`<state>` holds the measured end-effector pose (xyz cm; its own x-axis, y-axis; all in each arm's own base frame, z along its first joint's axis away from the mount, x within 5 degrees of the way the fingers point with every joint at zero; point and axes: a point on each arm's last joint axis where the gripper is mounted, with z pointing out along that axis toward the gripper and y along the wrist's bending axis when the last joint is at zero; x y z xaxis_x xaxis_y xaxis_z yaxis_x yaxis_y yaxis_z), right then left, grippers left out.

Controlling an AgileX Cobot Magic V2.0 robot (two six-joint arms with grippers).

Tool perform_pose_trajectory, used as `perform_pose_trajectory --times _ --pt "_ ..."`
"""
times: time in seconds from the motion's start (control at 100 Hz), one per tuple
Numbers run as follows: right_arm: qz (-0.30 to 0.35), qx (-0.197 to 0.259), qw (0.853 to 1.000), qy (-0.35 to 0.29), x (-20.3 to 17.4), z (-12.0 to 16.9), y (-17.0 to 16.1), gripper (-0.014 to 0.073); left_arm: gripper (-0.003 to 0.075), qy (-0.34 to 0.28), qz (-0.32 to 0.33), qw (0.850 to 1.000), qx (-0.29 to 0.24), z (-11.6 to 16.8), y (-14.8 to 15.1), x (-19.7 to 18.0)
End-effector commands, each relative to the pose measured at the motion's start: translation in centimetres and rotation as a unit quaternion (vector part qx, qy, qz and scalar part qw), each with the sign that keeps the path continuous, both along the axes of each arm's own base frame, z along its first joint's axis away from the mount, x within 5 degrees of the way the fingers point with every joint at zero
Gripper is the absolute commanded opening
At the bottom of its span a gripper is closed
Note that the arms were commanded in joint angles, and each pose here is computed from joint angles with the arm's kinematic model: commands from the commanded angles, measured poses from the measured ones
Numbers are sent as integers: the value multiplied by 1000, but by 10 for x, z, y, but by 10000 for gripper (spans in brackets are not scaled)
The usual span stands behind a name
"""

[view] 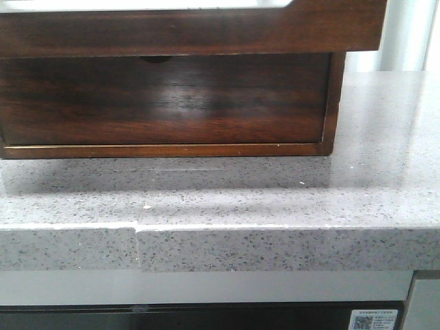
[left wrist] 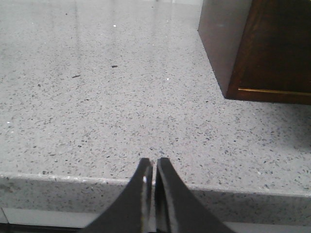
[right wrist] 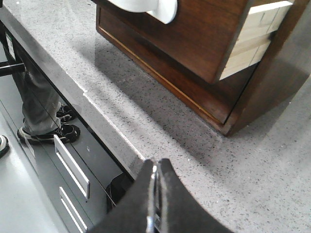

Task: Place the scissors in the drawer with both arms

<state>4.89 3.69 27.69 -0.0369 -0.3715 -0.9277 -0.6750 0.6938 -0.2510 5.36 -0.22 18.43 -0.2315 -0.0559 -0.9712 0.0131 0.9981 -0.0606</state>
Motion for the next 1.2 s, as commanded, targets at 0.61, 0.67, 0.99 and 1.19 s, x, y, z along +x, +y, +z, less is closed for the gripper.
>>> perform_pose_trajectory --times 0.61,0.67,0.99,1.19 --pt "7 12 995 -97 2 21 1 -61 -22 -32 2 999 -5 -1 0 0" --pt "13 27 990 -134 2 28 2 -61 -22 -32 2 999 -5 -1 0 0" --pt "-14 153 938 -312 -1 44 5 -61 -22 -32 2 999 -5 -1 0 0" --pt "-73 239 901 -356 2 22 -4 -61 -22 -32 2 999 -5 -1 0 0"
